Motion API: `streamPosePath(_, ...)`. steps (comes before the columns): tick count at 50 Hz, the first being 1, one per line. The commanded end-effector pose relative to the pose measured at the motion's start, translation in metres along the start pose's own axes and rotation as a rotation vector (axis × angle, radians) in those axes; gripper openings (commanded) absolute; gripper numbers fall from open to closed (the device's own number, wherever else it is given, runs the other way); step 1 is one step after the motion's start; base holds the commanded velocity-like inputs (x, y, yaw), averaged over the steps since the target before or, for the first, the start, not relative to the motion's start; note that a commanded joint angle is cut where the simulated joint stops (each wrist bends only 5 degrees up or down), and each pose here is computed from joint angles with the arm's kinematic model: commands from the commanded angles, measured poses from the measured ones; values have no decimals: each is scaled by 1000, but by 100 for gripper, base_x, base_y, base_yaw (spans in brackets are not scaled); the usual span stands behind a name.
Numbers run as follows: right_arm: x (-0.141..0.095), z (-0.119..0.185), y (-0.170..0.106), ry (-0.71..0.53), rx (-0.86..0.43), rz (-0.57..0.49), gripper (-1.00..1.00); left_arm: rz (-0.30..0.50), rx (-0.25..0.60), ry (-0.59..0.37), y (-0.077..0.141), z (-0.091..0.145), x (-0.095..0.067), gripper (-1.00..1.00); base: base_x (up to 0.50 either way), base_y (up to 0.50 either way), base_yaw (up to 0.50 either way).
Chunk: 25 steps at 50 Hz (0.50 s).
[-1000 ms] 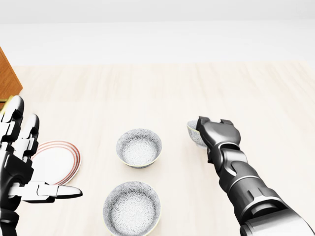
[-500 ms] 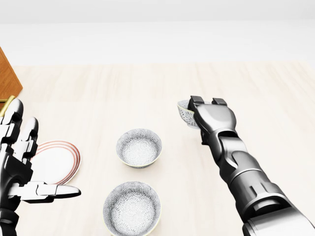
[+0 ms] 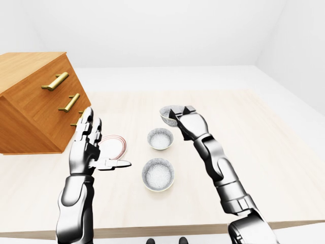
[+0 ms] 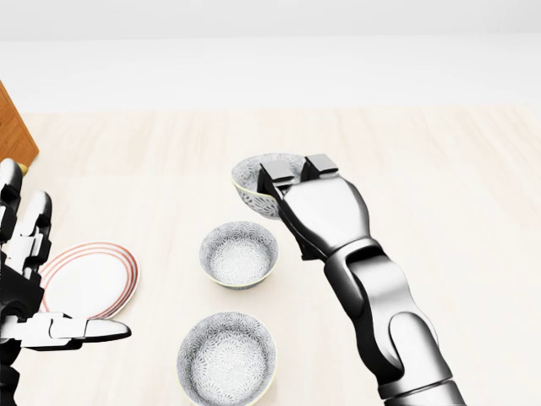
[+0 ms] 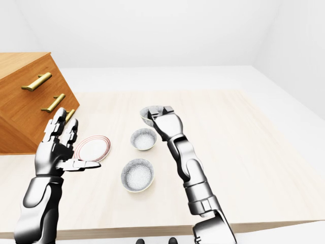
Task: Stack the bowl at the front on the bowl in the middle.
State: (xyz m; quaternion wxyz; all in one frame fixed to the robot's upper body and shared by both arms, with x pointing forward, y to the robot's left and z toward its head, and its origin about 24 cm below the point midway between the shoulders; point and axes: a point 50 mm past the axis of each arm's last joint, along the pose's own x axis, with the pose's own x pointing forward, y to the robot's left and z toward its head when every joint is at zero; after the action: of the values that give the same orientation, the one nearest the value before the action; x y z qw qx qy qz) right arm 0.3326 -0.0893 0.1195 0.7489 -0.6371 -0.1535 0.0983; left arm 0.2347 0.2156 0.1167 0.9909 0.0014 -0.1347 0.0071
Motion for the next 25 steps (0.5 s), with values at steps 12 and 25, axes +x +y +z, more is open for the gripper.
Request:
streamPosePath(12, -20, 49, 3, -90, -17, -22, -100, 4, -4, -2, 2, 0, 1, 100, 0, 0, 0)
streamPosePath(25, -3, 62, 21, -122, -18, 21, -100, 12, -7, -1, 5, 0, -1, 100, 0, 0, 0)
